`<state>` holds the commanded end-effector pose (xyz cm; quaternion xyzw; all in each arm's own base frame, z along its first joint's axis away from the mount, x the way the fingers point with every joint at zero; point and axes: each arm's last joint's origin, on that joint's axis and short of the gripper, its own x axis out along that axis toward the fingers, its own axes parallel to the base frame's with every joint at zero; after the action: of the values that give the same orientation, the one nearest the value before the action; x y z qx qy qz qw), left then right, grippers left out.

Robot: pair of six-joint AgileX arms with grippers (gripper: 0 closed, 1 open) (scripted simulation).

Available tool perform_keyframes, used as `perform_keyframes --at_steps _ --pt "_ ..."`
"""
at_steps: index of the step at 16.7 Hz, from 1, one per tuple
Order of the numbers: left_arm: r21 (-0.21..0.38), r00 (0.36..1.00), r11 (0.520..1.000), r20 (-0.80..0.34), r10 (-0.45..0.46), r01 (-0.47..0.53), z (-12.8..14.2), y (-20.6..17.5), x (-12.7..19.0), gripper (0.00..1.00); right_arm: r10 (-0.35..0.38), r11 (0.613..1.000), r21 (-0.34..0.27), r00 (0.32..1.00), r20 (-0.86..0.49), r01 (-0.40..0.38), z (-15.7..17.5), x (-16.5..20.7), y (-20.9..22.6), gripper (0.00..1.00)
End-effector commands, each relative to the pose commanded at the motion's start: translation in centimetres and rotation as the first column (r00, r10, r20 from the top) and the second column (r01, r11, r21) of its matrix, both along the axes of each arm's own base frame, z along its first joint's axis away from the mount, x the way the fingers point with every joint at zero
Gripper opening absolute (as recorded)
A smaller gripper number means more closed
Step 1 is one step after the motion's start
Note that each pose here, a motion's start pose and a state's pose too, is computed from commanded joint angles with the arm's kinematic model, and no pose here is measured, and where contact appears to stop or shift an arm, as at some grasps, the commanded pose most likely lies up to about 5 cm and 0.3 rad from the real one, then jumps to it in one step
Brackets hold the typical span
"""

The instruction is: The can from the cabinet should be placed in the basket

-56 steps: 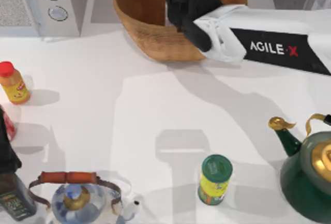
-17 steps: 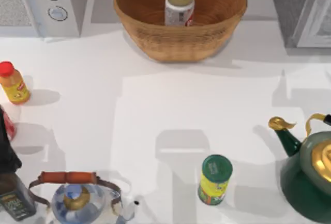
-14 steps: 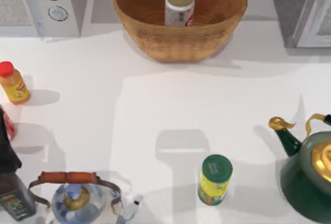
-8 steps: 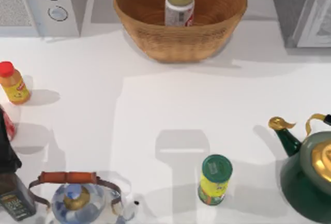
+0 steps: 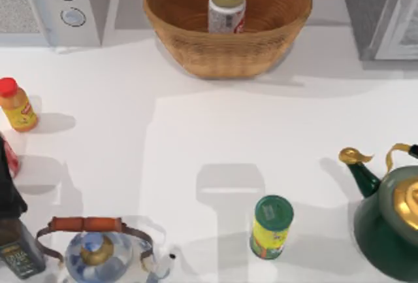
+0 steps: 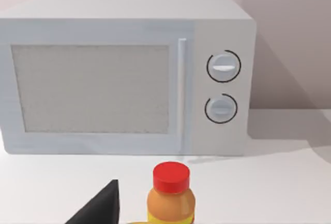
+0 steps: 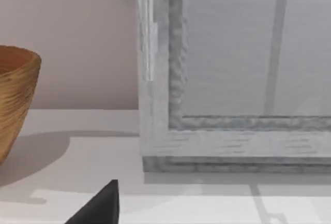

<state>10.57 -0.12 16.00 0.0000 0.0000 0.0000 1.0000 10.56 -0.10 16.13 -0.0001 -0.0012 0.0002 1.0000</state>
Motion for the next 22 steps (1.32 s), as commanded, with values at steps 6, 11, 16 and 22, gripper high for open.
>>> perform_keyframes --at_steps 6,11,16,22 --pt "0.000 1.000 1.000 0.000 0.000 0.000 0.0 0.0 0.0 1.00 0.037 0.999 -0.037 0.991 0.128 -0.033 4.4 0.8 -1.1 1.00" --pt "0.000 1.000 1.000 0.000 0.000 0.000 0.0 0.0 0.0 1.00 0.100 0.985 -0.165 0.958 0.269 -0.056 9.4 3.4 -4.2 1.00" --pt "0.000 1.000 1.000 0.000 0.000 0.000 0.0 0.0 0.0 1.00 0.109 0.971 -0.233 0.969 0.222 -0.055 9.4 6.3 -10.4 1.00" --pt "0.000 1.000 1.000 0.000 0.000 0.000 0.0 0.0 0.0 1.00 0.041 0.992 -0.119 0.996 0.075 -0.032 3.7 6.2 -17.8 1.00"
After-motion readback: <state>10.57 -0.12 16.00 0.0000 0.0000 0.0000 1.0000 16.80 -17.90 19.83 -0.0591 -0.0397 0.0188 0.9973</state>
